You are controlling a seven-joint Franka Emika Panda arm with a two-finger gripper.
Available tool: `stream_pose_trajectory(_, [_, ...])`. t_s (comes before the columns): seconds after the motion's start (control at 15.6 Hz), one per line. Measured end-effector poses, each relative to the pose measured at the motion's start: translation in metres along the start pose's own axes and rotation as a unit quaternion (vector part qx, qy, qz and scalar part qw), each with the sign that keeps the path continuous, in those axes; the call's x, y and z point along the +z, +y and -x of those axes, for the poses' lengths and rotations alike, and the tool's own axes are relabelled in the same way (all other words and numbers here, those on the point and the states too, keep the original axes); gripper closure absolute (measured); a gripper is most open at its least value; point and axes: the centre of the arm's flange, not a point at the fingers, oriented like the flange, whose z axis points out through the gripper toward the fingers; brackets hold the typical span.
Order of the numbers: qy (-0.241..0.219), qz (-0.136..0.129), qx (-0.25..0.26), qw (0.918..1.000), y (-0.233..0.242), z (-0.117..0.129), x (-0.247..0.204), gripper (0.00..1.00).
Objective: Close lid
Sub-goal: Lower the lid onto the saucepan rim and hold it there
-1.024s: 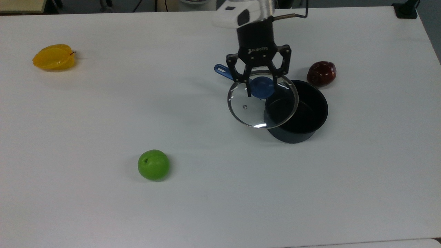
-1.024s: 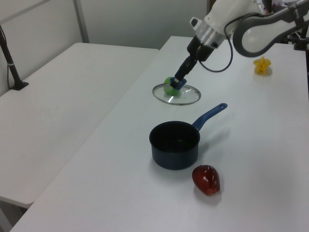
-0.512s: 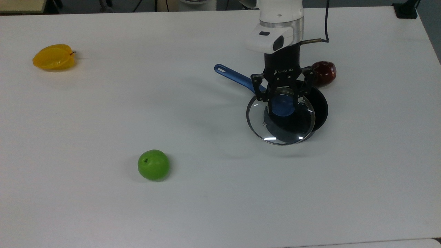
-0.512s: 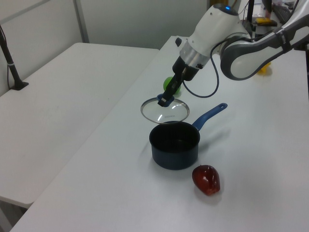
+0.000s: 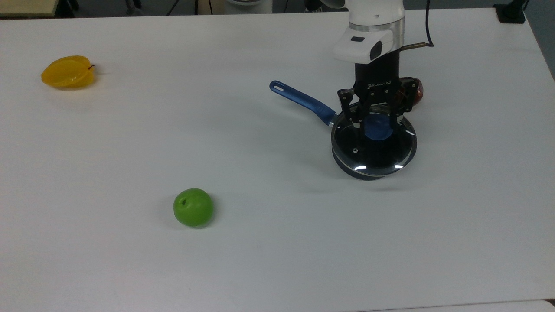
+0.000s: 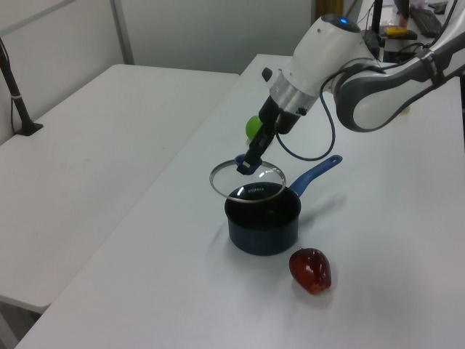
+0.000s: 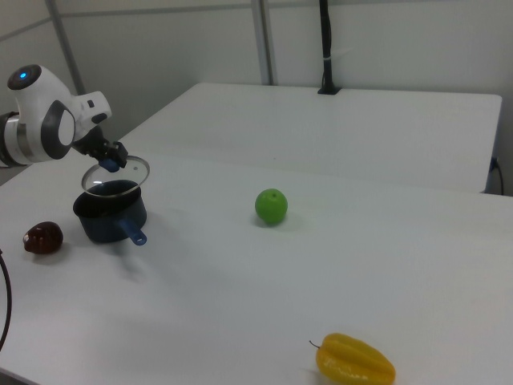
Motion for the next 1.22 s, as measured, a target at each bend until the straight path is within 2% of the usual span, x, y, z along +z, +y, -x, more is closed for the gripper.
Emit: stream_pose_trajectory(1.22, [-0.037, 0.013, -0.034, 0.9986, -0.025, 0.042, 0.023, 0.40])
